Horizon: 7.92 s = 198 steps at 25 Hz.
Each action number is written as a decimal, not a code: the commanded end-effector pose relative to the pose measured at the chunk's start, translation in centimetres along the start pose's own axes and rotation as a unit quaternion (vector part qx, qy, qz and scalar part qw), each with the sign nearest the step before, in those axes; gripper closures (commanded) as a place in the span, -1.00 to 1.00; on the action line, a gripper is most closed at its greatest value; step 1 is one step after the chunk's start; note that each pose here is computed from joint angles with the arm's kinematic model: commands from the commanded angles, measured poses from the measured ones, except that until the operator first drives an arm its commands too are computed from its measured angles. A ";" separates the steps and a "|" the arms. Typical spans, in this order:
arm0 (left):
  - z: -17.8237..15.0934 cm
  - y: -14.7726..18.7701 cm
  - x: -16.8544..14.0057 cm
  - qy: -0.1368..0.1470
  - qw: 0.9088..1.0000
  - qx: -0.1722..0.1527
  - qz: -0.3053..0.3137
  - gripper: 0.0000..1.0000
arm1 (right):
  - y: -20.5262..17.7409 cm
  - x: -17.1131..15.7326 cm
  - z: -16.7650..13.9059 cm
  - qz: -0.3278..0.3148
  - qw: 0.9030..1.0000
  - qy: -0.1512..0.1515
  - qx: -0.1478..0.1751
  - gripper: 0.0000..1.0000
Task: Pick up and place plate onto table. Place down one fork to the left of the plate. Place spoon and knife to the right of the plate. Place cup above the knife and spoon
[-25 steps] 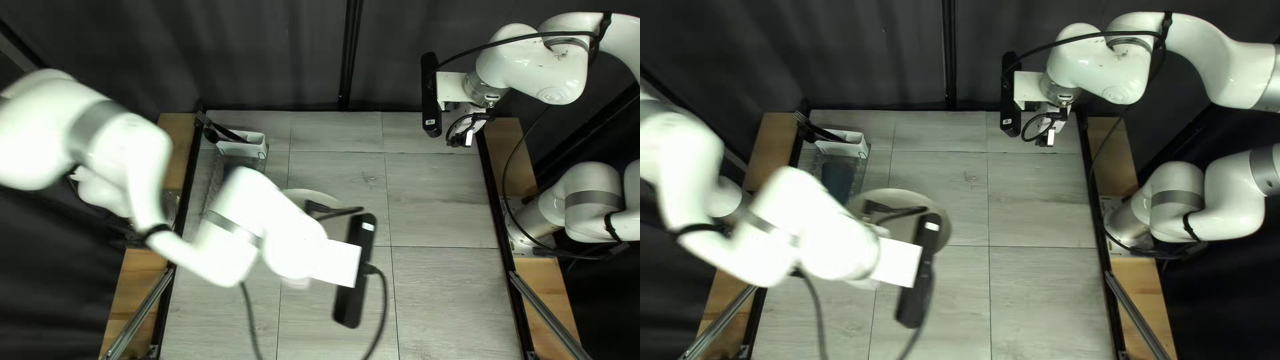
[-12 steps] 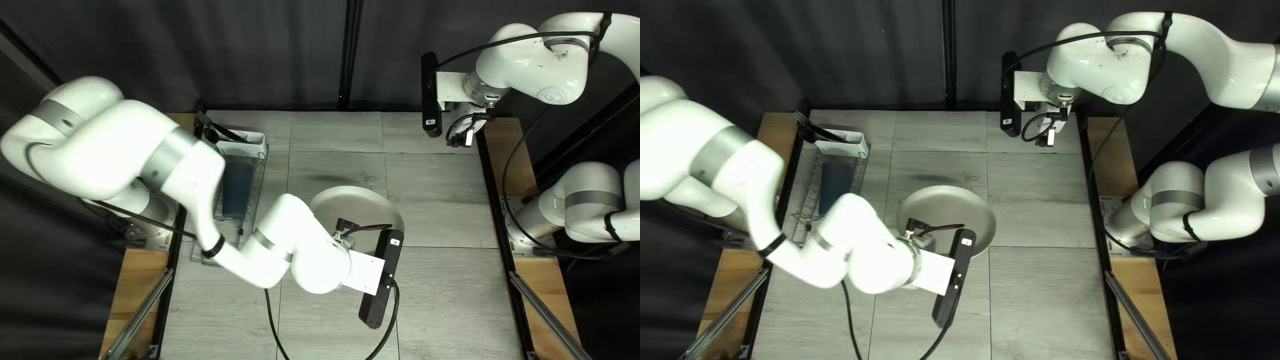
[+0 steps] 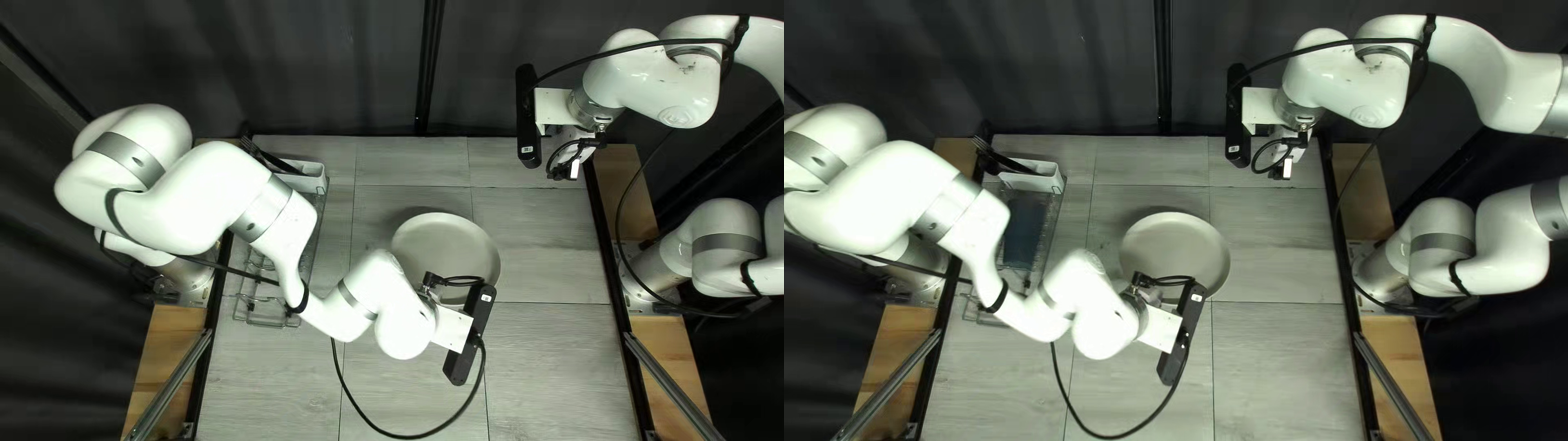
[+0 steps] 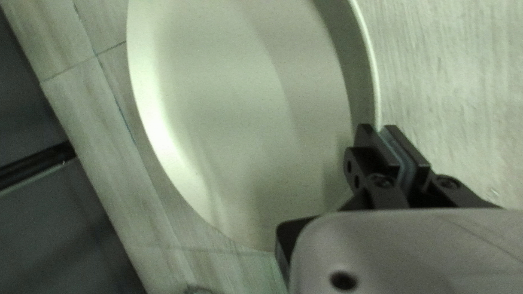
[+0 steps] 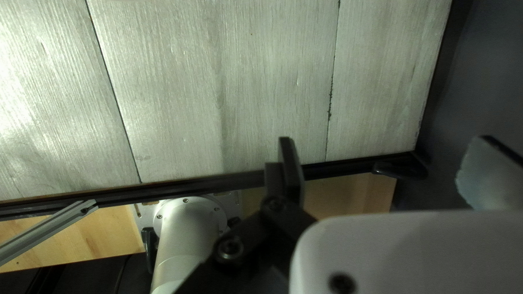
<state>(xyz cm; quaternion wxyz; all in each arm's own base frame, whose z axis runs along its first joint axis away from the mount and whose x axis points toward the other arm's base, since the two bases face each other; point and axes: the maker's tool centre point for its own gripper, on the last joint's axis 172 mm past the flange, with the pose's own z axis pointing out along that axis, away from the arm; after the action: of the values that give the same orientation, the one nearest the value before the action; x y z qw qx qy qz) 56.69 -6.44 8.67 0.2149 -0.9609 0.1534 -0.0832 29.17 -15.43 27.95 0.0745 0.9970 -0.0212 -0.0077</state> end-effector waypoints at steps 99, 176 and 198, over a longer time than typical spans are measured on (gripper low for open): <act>-20.6 -18.3 -36.6 -0.090 0.965 -0.130 -0.210 1.00 | 0.0 0.0 0.0 0.000 1.000 0.000 0.000 -1.00; -21.3 -17.8 -20.6 0.081 0.967 -0.169 -0.172 1.00 | -9.7 15.9 0.4 0.082 0.977 0.194 0.020 -1.00; -21.3 -17.8 -20.6 0.081 0.967 -0.169 -0.172 1.00 | -10.8 27.7 2.1 0.058 0.962 0.268 0.007 -1.00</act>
<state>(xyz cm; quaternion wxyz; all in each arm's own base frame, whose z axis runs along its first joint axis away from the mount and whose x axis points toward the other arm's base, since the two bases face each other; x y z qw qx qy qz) 37.17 7.42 33.53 0.0189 -0.9853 0.0141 -0.1694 56.72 -6.26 23.86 0.0679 0.9613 -0.0600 0.2603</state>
